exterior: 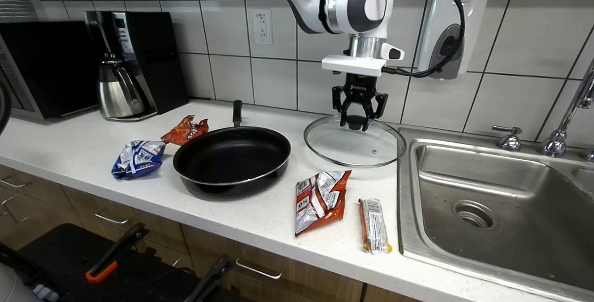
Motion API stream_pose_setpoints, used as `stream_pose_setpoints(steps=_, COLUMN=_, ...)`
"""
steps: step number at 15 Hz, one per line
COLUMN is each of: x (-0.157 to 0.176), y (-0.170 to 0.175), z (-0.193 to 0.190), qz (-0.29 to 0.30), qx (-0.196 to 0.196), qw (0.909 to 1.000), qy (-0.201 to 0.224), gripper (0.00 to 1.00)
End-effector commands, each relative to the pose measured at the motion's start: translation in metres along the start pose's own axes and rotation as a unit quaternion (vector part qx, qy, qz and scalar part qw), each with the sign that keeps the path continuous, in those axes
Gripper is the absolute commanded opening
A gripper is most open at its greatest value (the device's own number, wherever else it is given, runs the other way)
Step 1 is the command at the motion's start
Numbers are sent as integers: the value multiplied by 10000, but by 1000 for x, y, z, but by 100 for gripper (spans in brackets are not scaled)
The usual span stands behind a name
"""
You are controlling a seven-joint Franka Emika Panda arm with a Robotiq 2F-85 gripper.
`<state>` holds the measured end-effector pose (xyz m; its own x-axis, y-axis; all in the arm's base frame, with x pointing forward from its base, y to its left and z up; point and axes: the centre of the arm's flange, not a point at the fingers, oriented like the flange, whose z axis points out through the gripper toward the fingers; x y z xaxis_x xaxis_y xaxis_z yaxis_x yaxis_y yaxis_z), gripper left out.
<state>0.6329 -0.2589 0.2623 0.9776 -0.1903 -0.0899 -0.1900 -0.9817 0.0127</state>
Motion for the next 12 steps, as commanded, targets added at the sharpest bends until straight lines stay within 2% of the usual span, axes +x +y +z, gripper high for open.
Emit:
stream_pose_setpoints(steps=1, x=12, y=5, z=-12, qz=-72, qx=149, qw=9999, qy=23, gripper=38)
stream_pose_setpoints(steps=12, x=11, y=3, z=-3, qz=-92, qx=182, qw=9998, qy=-48, gripper=38)
